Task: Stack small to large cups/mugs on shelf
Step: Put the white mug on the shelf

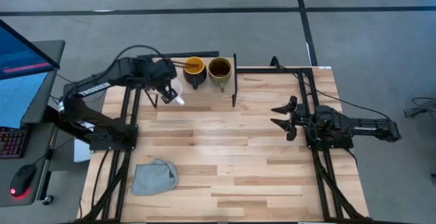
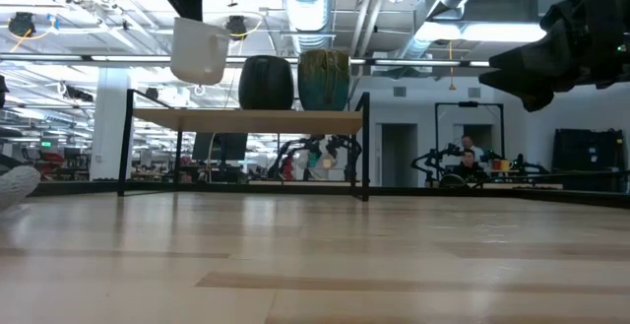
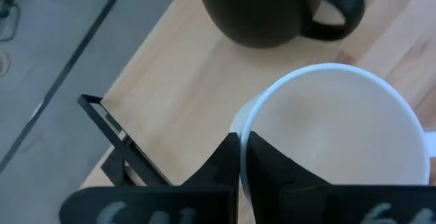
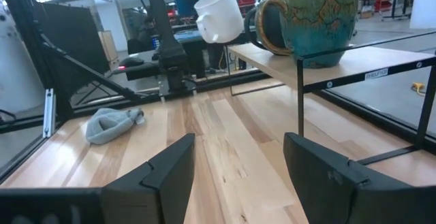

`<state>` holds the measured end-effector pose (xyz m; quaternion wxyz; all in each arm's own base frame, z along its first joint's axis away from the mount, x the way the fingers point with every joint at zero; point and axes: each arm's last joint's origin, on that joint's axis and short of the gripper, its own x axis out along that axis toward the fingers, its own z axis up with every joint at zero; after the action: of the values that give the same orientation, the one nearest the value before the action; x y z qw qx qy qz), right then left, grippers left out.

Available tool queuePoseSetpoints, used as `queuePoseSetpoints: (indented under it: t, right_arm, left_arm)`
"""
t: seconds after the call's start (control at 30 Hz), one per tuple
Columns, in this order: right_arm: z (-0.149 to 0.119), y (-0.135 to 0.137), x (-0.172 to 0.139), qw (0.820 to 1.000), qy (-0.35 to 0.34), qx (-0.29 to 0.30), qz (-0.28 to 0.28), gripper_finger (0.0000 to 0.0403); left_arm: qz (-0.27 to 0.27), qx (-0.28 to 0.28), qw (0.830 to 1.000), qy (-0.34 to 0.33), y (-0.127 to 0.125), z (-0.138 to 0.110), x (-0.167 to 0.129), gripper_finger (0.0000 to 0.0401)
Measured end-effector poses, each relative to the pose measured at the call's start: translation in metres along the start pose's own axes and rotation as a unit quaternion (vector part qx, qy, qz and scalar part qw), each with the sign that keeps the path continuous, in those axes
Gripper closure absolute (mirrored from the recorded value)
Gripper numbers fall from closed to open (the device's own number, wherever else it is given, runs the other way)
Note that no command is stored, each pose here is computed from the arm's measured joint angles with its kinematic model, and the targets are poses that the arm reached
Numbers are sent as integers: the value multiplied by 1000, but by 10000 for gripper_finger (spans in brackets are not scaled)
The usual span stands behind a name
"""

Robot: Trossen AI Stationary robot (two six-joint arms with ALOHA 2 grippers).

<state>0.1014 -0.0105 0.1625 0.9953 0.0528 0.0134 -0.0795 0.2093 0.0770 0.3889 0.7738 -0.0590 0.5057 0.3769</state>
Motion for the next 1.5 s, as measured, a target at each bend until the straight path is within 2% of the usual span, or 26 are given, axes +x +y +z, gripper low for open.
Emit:
queuePoseSetpoints:
  t: [0.2, 0.4, 0.6, 0.77, 1.03, 1.3, 1.5]
  right_arm:
    - [1, 0, 0, 1000, -7, -2, -1, 158]
    - [1, 0, 0, 1000, -7, -3, -1, 158]
    - [2, 0, 0, 1000, -9, -3, -1, 158]
    - [3, 0, 0, 1000, -18, 1, 0, 158]
    - [7, 1, 0, 999, -35, 7, 2, 158]
    - [8, 1, 0, 999, -40, 27, 3, 158]
    - [8, 1, 0, 998, -40, 42, 4, 158]
  left_arm:
    - [-4, 43, 999, 23, 21, 3, 10, 401]
    - [0, 50, 998, 43, 46, 5, 20, 401]
    - [-31, 70, 997, 29, 69, 9, 32, 401]
    - [-60, 133, 989, -20, 86, 16, 39, 401]
    - [-77, 192, 978, 2, 108, 20, 67, 401]
    - [-136, 178, 974, -17, 130, 29, 104, 401]
    - [-165, 181, 969, -30, 141, 27, 114, 401]
